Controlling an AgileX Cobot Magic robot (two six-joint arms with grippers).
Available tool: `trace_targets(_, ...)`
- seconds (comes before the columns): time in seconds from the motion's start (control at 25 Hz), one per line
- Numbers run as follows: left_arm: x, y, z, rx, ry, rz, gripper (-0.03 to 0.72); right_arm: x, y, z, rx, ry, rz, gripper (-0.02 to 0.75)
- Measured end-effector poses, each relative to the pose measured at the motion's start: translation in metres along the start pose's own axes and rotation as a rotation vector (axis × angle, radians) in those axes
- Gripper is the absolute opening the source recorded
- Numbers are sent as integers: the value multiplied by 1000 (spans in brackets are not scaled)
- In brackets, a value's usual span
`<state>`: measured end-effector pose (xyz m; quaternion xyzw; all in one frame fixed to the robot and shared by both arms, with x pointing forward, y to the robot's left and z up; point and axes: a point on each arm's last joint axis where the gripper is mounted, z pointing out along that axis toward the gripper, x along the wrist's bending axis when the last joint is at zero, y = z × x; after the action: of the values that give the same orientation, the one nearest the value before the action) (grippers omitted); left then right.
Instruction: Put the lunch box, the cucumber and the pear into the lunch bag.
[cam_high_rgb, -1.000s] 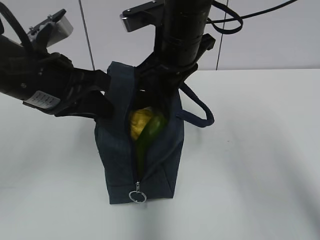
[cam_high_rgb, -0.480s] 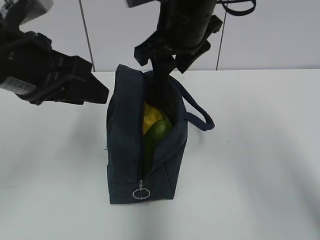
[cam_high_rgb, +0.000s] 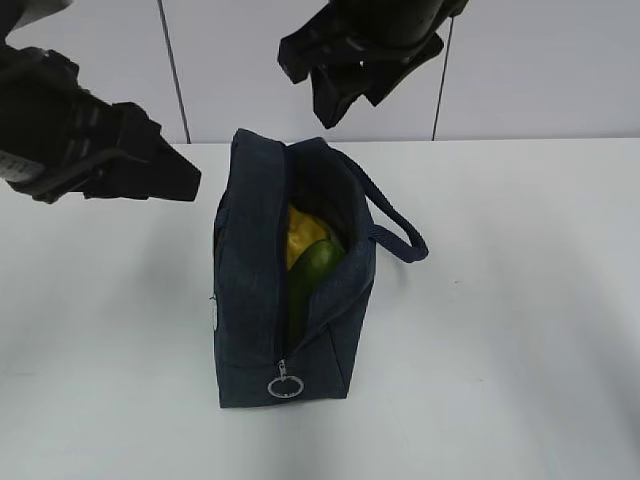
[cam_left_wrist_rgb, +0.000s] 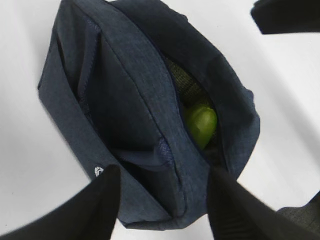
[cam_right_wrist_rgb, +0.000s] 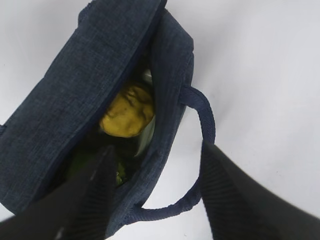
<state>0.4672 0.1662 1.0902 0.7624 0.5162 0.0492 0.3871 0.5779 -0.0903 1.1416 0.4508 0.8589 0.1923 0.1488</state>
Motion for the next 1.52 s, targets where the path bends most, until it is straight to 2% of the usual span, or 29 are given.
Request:
trace_targets(0.24,7,-10,9,-2,29,-5,340,8,-9,8,43,75,-26,422)
trace_targets(0.44,11,-17,13,-5,46,-9,340,11,-36,22,146,98,-32,422)
trace_targets(0.56,12,-18,14,-3,48,-9,340,13,-54,20,157,104,-29,422)
trace_targets(1.0,13,-25,18,21,47,-8,340,17,-112,4,-102,106,5,422)
trace_targets(1.28,9,-27,7,-18,29,2,340,20,-147,14,-201,109,38,421)
trace_targets(1.52,4,-35,4,-43,-37,38,330,22,-175,25,-247,112,70,338)
